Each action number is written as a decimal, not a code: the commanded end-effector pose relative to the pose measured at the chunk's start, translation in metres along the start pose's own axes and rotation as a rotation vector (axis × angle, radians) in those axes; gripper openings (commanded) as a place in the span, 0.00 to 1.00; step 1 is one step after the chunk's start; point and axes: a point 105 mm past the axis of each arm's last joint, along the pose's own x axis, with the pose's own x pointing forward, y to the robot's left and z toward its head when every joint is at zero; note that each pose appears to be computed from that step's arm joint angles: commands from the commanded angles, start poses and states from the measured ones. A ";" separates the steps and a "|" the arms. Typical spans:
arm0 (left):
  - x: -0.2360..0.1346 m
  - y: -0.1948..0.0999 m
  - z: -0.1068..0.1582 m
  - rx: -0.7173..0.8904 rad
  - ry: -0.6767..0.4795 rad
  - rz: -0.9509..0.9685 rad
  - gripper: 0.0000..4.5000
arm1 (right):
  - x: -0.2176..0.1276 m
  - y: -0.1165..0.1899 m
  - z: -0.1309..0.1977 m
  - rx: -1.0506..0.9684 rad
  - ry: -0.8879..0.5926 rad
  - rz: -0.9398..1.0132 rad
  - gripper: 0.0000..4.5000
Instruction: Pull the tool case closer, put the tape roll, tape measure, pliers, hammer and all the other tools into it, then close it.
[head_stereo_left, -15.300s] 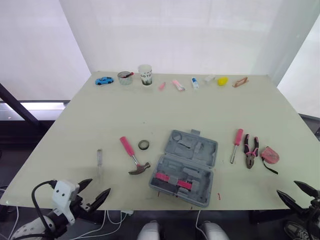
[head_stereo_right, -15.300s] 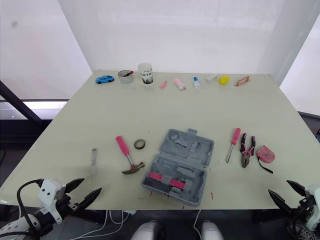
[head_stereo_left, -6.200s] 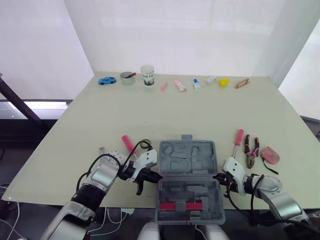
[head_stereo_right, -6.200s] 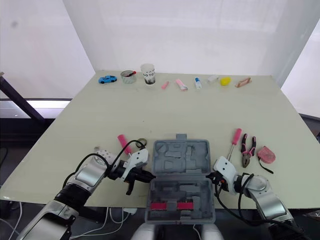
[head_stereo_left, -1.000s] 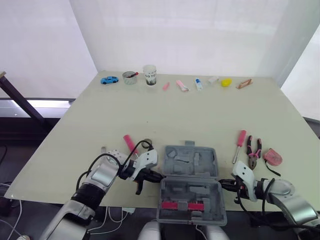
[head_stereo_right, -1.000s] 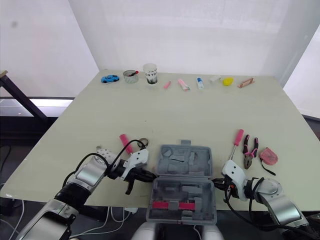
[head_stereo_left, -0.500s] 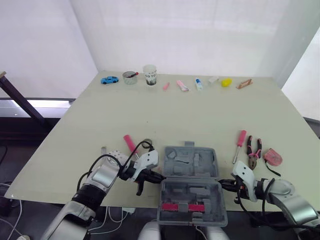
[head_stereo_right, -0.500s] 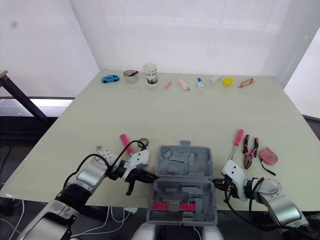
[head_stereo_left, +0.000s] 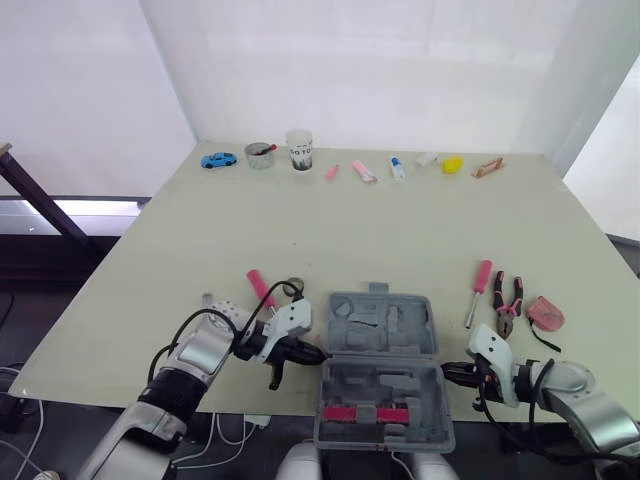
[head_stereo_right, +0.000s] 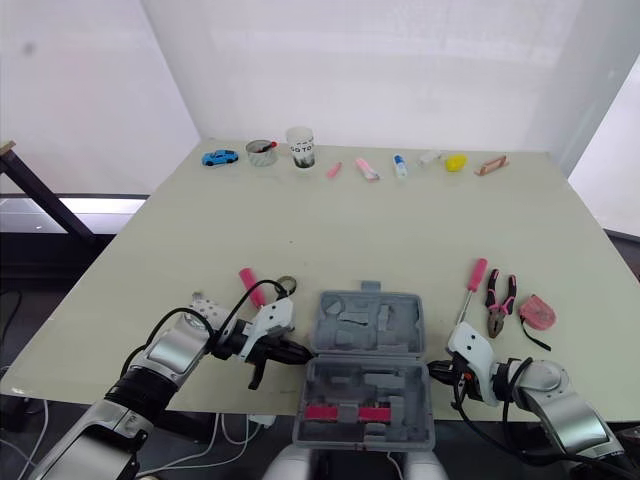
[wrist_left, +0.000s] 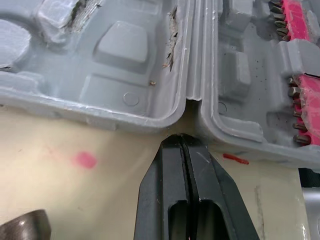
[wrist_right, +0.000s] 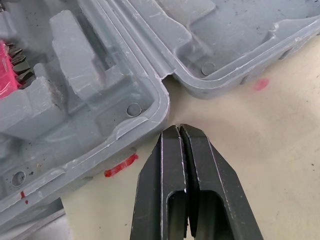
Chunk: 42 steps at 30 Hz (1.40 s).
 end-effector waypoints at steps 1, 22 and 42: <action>-0.012 0.009 0.011 0.002 -0.077 0.072 0.00 | -0.011 -0.014 0.001 -0.025 0.000 -0.076 0.01; -0.149 -0.030 -0.019 -0.262 -0.534 0.607 0.09 | -0.136 -0.035 -0.022 0.079 -0.324 -0.608 0.00; -0.193 -0.099 -0.132 -0.518 -0.437 1.096 1.00 | -0.192 -0.002 -0.075 0.253 -0.373 -0.810 0.98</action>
